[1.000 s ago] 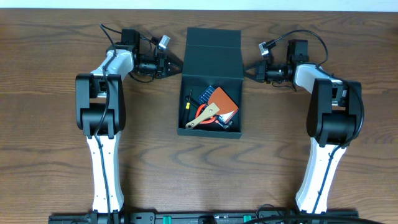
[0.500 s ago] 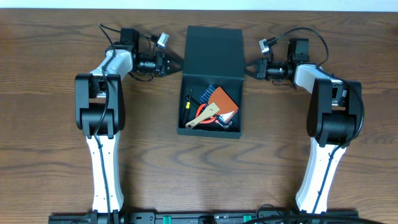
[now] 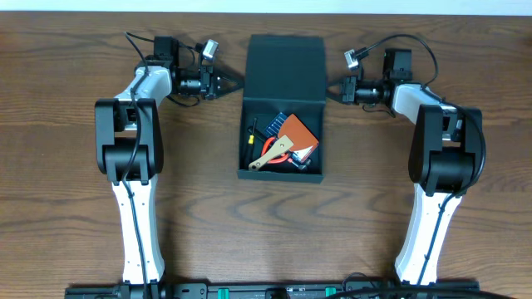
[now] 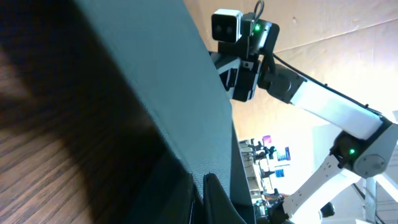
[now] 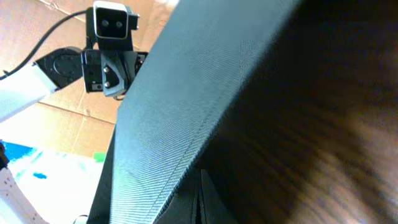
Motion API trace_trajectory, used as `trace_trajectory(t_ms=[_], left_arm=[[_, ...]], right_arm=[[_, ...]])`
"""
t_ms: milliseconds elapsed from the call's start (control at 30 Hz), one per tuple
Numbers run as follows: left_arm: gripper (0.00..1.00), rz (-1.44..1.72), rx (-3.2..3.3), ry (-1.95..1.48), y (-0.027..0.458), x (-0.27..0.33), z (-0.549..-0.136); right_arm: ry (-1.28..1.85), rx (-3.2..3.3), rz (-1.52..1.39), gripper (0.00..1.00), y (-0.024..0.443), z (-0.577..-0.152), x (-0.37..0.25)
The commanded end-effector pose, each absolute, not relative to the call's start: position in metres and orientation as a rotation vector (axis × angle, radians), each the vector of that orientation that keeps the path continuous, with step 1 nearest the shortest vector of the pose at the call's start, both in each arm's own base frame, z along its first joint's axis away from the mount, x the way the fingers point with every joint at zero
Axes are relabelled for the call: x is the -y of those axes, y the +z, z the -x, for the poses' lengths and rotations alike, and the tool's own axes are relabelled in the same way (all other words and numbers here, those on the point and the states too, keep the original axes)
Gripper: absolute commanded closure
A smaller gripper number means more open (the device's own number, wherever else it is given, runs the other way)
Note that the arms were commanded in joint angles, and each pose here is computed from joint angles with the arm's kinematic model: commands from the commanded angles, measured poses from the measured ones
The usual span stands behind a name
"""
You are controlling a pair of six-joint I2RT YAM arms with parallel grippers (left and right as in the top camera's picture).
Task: Pack container
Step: 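Push the lid edges with both grippers, tilting the lid forward, then continue pushing the lid down with both grippers until it closes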
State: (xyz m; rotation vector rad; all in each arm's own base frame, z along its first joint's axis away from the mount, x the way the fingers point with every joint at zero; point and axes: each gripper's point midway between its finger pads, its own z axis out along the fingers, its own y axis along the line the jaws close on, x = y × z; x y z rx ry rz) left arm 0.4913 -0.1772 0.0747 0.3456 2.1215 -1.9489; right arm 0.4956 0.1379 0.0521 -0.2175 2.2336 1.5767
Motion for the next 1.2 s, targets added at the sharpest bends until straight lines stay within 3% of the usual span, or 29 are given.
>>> trace_trajectory(t_ms=[0, 1167], left_arm=[[0.94, -0.386, -2.066, -1.964, 0.099, 0.177, -0.490], [0.94, -0.367, -2.057, -1.950, 0.116, 0.168, -0.496]], right_arm=[[1.627, -2.173, 0.281, 0.99, 0.072, -0.503, -0.148], [1.755, -2.003, 0.482, 0.99, 0.132, -0.507, -0.173]])
